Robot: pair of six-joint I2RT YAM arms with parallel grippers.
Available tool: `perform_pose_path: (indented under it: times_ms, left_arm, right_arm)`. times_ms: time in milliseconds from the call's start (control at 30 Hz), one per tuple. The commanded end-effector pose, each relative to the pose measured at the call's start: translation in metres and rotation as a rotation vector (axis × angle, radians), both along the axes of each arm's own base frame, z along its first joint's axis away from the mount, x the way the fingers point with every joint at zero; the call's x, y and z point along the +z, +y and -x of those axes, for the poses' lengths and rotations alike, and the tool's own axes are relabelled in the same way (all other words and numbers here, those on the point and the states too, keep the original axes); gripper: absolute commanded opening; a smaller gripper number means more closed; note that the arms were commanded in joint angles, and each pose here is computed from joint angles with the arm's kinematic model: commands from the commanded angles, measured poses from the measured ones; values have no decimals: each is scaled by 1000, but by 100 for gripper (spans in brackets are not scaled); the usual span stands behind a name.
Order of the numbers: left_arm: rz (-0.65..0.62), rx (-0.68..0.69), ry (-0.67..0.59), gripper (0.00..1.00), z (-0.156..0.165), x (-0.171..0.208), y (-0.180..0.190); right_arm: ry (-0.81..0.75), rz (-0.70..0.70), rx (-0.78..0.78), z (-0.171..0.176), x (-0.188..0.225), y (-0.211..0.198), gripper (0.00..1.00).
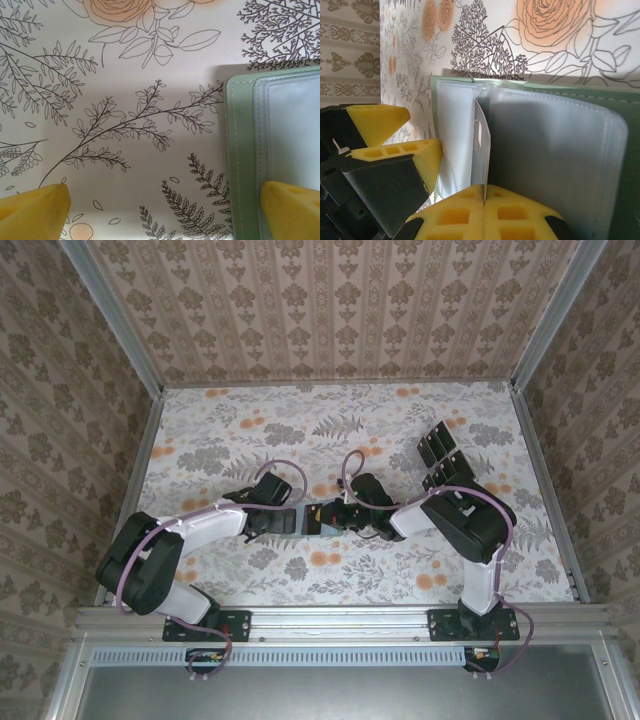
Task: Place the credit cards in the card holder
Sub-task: Insert the credit card into the card slot.
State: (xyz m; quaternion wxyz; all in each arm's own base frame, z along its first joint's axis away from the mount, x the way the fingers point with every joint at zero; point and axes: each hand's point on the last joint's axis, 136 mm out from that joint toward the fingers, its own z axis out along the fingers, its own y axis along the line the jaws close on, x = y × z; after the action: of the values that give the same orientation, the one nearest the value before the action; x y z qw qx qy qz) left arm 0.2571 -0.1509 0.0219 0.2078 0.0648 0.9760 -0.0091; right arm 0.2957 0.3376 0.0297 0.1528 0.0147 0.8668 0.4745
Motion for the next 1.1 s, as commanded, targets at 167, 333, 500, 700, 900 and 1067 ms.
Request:
perform_pose_path:
  times_ms: [167, 333, 500, 700, 900, 1067]
  left_arm:
    - [-45, -8, 14, 100, 5, -2, 5]
    - [-45, -9, 14, 100, 5, -2, 5]
    - [-41, -8, 14, 100, 6, -1, 4]
    - [-11, 16, 5, 100, 6, 5, 4]
    - [18, 49, -12, 100, 3, 16, 9]
    - [57, 73, -37, 100, -3, 28, 12]
  right_arm:
    - [50, 45, 51, 10, -22, 2, 0]
    - [59, 49, 54, 9, -23, 4, 0]
    - [61, 54, 58, 10, -20, 4, 9]
    - [31, 122, 58, 7, -2, -5, 39]
    - [22, 216, 61, 6, 3, -15, 43]
    - [33, 263, 45, 4, 2, -21, 44]
